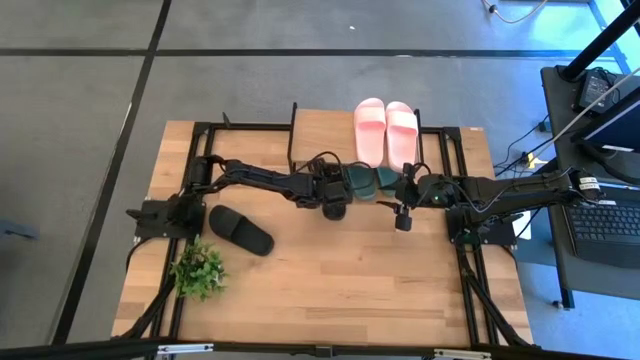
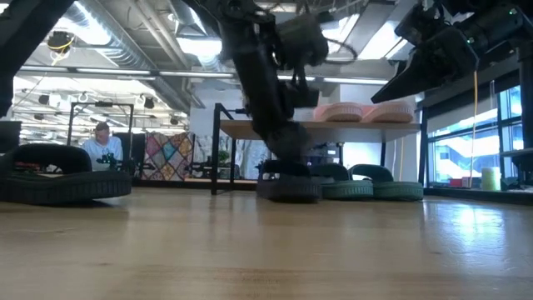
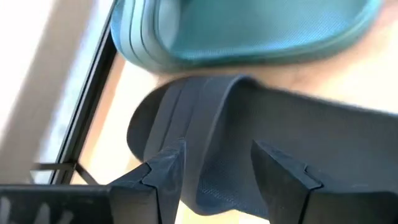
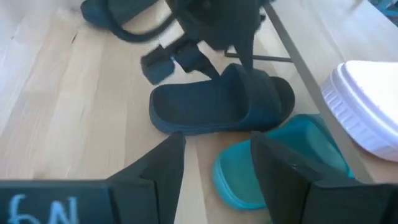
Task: Pick and place slides into the shelf
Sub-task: Put the right black slipper under the shelf
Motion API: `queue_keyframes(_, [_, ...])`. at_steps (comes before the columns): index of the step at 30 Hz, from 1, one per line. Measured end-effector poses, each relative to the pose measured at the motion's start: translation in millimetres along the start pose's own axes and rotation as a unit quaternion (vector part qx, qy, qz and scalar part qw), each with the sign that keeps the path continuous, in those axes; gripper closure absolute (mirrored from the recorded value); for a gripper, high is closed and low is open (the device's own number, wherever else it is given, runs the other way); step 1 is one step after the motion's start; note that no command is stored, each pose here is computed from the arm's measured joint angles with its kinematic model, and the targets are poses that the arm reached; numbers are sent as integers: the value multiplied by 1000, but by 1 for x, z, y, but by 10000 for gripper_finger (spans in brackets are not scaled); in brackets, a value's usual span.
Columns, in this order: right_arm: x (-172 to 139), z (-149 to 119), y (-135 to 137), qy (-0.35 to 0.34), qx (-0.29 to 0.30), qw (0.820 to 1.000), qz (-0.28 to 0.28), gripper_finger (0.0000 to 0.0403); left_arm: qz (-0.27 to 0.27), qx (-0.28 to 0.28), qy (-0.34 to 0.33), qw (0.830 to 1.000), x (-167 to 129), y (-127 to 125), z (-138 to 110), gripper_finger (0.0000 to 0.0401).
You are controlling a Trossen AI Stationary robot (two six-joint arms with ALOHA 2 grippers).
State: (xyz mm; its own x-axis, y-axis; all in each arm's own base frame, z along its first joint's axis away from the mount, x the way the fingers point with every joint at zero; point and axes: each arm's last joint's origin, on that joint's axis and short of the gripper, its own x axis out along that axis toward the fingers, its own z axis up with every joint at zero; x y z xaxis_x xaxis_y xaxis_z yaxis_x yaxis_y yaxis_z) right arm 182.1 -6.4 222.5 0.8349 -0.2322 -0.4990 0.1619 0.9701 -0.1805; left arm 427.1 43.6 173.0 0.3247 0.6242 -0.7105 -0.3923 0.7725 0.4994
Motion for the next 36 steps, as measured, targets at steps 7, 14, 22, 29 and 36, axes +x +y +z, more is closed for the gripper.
queue_keyframes(7, [0, -3, 0, 18, 4, 1000, 1, 219, -130, -10, -28, 991, -56, 26, 10, 226])
queue_keyframes(14, [0, -4, 0, 19, -3, 1000, 1, 219, -410, 2, -40, 911, -84, 30, 13, 226])
queue_keyframes(22, [0, -3, 0, 16, -25, 1000, 1, 219, -502, -1, -47, 863, -43, 7, 5, 226])
queue_keyframes(29, [0, -4, 0, 20, -26, 999, 2, 219, -358, 59, -82, 928, -29, -6, 2, 226])
queue_keyframes(36, [5, -24, 3, 43, -14, 999, 3, 219, -349, 64, -84, 931, -40, -19, 1, 226])
